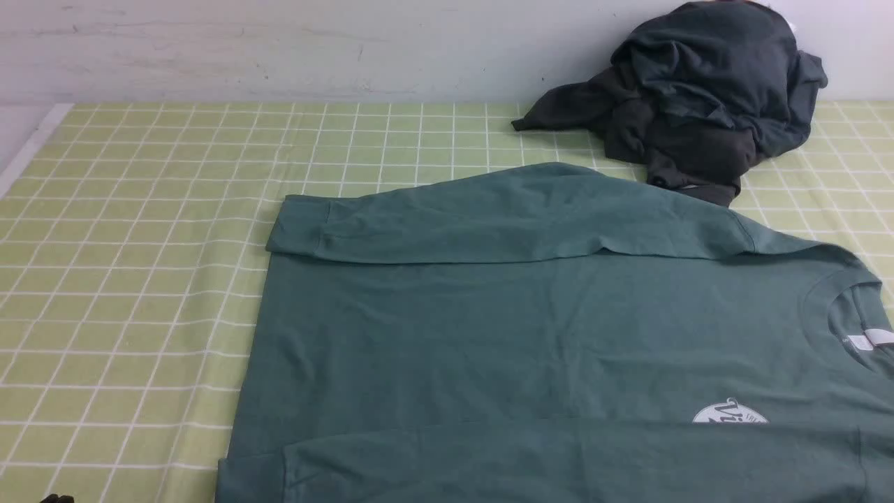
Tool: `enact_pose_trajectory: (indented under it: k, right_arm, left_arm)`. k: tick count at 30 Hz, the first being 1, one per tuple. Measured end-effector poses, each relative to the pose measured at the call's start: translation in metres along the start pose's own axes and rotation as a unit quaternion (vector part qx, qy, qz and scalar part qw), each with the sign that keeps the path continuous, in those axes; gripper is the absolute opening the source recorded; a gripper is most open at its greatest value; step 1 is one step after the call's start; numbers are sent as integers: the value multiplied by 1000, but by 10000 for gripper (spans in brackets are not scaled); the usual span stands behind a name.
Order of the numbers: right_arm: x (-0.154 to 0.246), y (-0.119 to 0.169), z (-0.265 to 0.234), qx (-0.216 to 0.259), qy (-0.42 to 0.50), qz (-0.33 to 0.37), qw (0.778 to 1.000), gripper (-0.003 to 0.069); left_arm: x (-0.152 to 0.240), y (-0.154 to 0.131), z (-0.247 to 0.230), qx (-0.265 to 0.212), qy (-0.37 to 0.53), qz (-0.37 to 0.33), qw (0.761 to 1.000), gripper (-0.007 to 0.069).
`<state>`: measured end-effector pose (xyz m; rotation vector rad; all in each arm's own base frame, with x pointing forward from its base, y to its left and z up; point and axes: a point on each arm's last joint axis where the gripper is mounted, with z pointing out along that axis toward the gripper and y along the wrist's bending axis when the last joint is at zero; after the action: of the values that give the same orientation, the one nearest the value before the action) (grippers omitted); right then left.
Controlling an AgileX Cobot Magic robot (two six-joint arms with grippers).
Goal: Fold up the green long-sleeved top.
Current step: Use the left arm to clamp the cuff closest to it
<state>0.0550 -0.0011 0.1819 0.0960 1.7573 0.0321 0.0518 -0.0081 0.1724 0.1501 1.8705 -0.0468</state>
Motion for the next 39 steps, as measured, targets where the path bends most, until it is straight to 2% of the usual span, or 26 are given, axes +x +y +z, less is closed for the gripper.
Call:
enact_pose_trajectory:
  k: [39]
  right_arm:
    - [0,0,0,1,0,-2,1000,-13]
  left_arm:
    - [-3,1,1,-6,-22,8,1000,-1]
